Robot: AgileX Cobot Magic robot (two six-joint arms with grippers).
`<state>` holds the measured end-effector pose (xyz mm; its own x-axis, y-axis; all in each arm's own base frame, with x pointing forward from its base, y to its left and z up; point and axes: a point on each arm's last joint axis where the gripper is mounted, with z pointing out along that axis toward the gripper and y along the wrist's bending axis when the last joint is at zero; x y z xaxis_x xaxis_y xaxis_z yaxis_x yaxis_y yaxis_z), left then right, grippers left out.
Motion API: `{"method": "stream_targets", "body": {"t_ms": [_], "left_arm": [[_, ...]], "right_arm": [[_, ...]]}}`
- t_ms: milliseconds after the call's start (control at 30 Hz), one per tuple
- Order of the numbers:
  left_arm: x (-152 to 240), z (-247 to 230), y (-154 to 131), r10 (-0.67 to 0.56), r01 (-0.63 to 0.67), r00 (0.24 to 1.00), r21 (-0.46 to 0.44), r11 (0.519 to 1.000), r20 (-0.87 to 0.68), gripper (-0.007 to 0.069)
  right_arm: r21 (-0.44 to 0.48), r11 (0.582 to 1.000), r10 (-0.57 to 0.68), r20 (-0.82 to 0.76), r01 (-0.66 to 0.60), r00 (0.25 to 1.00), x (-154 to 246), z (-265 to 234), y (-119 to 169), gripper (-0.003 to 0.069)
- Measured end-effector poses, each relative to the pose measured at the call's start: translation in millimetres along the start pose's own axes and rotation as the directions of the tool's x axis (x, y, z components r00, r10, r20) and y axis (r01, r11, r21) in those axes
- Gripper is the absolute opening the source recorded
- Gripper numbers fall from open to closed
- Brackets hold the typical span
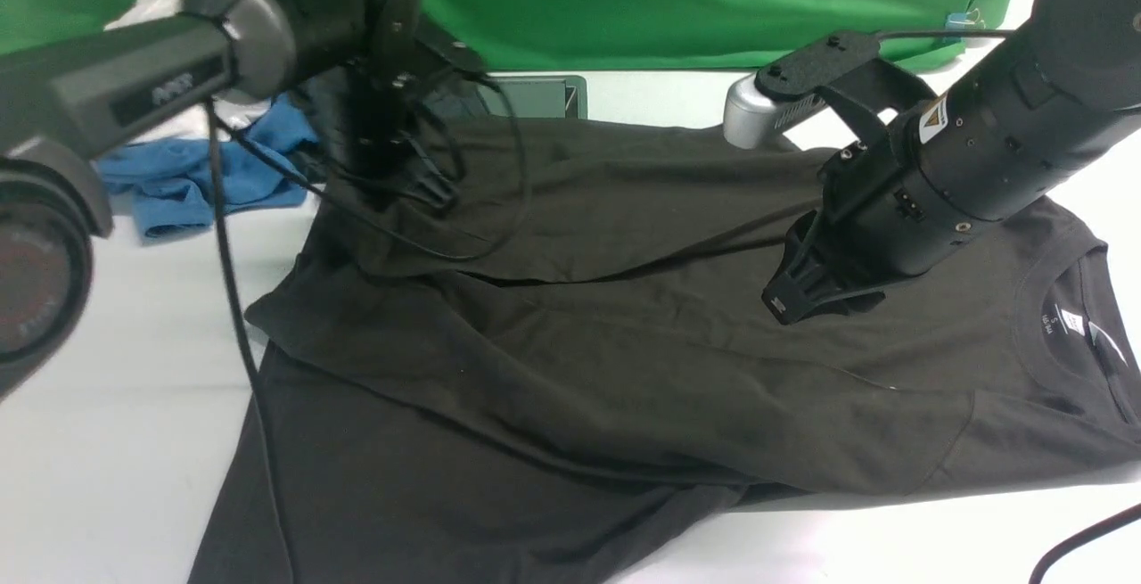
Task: Fold a long-sleeved shirt on a white desktop.
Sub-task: 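Fold the left side of the dark shirt inward over its body with the left gripper, then grasp the near edge of the shirt at its hem and shoulder corners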
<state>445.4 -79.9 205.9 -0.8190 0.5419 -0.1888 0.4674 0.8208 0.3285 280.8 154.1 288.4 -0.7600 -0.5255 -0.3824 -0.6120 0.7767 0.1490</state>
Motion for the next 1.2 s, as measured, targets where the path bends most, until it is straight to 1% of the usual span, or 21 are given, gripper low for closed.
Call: {"method": "stream_targets", "body": {"t_ms": [133,233,300,367,500,533,567,633,667,700,733,767,800,833,900,967,1000,1033,1100,1200], "left_arm": [[23,5,36,-0.130,0.132,0.989,0.024,0.991,-0.067,0.0041],[38,-5,56,-0.218,0.223,0.974,0.082,0.971,-0.064,0.0041],[46,-21,60,-0.233,0.235,0.972,0.111,0.966,-0.036,0.0041],[54,-46,55,-0.235,0.230,0.972,0.132,0.964,0.022,0.0041],[76,-96,26,-0.191,0.169,0.966,0.135,0.976,0.174,0.0041],[92,-117,5,-0.140,0.108,0.960,0.142,0.984,0.241,0.0041],[98,-124,-4,-0.111,0.072,0.955,0.146,0.987,0.275,0.0041],[127,-145,-42,0.037,-0.100,0.931,0.154,0.983,0.364,0.0041],[129,-146,-45,0.043,-0.111,0.927,0.162,0.981,0.372,0.0041],[150,-150,-70,0.131,-0.221,0.907,0.186,0.957,0.400,0.0041],[152,-151,-74,0.139,-0.235,0.904,0.198,0.951,0.405,0.0041],[171,-147,-95,0.194,-0.305,0.900,0.248,0.919,0.390,0.0041],[176,-145,-101,0.215,-0.328,0.898,0.259,0.908,0.385,0.0041],[190,-138,-114,0.275,-0.383,0.894,0.287,0.878,0.353,0.0043],[203,-127,-129,0.354,-0.451,0.876,0.296,0.842,0.327,0.0058],[211,-118,-136,0.411,-0.497,0.856,0.283,0.820,0.314,0.0095],[216,-112,-140,0.444,-0.523,0.844,0.272,0.808,0.302,0.0127],[216,-112,-139,0.448,-0.526,0.841,0.268,0.807,0.303,0.0133],[224,-102,-141,0.495,-0.559,0.823,0.240,0.793,0.279,0.0223],[231,-89,-143,0.526,-0.582,0.807,0.213,0.785,0.268,0.0344]], "right_arm": [[-0.006,1.000,0.001,-0.017,-0.001,1.000,2,0,1,0.0160],[-0.006,1.000,0.000,-0.019,0.000,1.000,2,0,1,0.0160],[-0.002,1.000,-0.004,-0.025,0.004,1.000,2,0,0,0.0160],[-0.001,1.000,-0.007,-0.032,0.007,0.999,4,-3,1,0.0160],[0.006,1.000,0.009,-0.006,-0.009,1.000,6,-15,4,0.0153],[0.009,1.000,0.025,0.015,-0.025,1.000,9,-25,6,0.0144],[0.010,0.999,0.030,0.025,-0.030,0.999,12,-30,8,0.0137],[0.013,0.999,0.040,0.044,-0.040,0.998,23,-42,12,0.0118],[0.014,0.999,0.040,0.046,-0.041,0.998,25,-44,13,0.0114],[0.027,0.999,0.037,0.045,-0.038,0.998,38,-50,15,0.0100],[0.026,0.999,0.037,0.044,-0.038,0.998,39,-49,15,0.0100],[0.040,0.999,0.031,0.041,-0.032,0.999,53,-50,16,0.0088],[0.044,0.999,0.030,0.032,-0.032,0.999,57,-50,16,0.0085],[0.055,0.998,0.028,0.024,-0.029,0.999,68,-50,17,0.0082],[0.065,0.998,0.025,0.024,-0.027,0.999,79,-48,18,0.0081],[0.069,0.997,0.025,0.031,-0.027,0.999,87,-48,18,0.0081],[0.069,0.997,0.028,0.030,-0.030,0.999,91,-46,19,0.0081],[0.069,0.997,0.029,0.028,-0.031,0.999,92,-46,19,0.0081],[0.067,0.997,0.032,0.016,-0.033,0.999,96,-43,19,0.0081],[0.066,0.997,0.035,0.008,-0.035,0.999,97,-41,19,0.0081]]}}
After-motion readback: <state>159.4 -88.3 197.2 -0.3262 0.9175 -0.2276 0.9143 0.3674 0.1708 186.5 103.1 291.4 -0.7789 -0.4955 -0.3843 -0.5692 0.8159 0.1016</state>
